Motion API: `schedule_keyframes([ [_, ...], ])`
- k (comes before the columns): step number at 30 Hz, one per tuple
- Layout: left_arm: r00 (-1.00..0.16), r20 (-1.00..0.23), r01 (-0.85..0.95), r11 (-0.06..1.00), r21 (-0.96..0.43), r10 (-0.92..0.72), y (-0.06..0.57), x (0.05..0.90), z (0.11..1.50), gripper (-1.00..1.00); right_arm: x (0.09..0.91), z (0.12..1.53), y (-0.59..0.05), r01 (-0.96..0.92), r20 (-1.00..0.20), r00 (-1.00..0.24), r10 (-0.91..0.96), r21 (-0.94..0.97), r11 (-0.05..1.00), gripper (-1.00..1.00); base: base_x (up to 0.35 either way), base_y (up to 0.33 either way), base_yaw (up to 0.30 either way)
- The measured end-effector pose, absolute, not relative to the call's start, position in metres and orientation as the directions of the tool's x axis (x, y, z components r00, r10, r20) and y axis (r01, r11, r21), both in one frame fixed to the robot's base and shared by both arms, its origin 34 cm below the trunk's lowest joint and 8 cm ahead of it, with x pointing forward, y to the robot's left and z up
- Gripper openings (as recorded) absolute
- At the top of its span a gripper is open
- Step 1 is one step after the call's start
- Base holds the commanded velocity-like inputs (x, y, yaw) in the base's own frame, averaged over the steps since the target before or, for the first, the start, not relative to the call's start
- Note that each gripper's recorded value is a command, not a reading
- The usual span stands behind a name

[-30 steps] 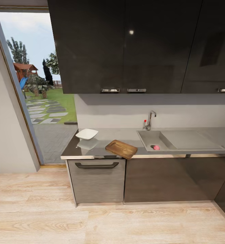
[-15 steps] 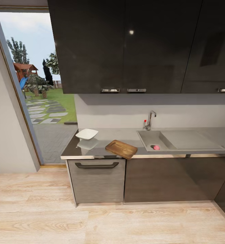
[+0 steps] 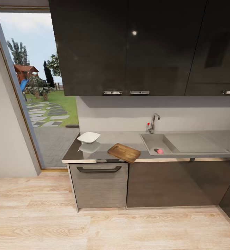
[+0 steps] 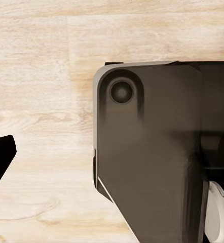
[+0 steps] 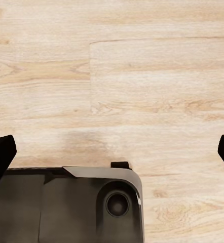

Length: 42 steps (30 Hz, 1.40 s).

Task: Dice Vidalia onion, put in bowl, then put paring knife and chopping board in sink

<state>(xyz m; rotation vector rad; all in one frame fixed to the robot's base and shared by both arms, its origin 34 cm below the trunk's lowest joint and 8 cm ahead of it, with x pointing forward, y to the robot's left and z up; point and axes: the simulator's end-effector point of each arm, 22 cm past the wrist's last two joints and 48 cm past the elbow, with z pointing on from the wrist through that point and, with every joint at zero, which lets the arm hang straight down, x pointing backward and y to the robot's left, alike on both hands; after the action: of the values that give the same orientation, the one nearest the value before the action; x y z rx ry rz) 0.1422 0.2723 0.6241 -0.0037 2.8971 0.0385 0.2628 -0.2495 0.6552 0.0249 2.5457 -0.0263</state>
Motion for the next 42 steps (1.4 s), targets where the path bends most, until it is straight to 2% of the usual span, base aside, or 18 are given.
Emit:
schedule_keyframes([
  [42,-0.97,-0.242,-0.006,1.0,0.025,0.001,0.2719,0.1425,0.6241,1.0,0.2629,0.6552,-0.2497,0.024,-0.561,-0.827,0.012,-0.014,1.0,1.0,0.0,0.0,0.0],
])
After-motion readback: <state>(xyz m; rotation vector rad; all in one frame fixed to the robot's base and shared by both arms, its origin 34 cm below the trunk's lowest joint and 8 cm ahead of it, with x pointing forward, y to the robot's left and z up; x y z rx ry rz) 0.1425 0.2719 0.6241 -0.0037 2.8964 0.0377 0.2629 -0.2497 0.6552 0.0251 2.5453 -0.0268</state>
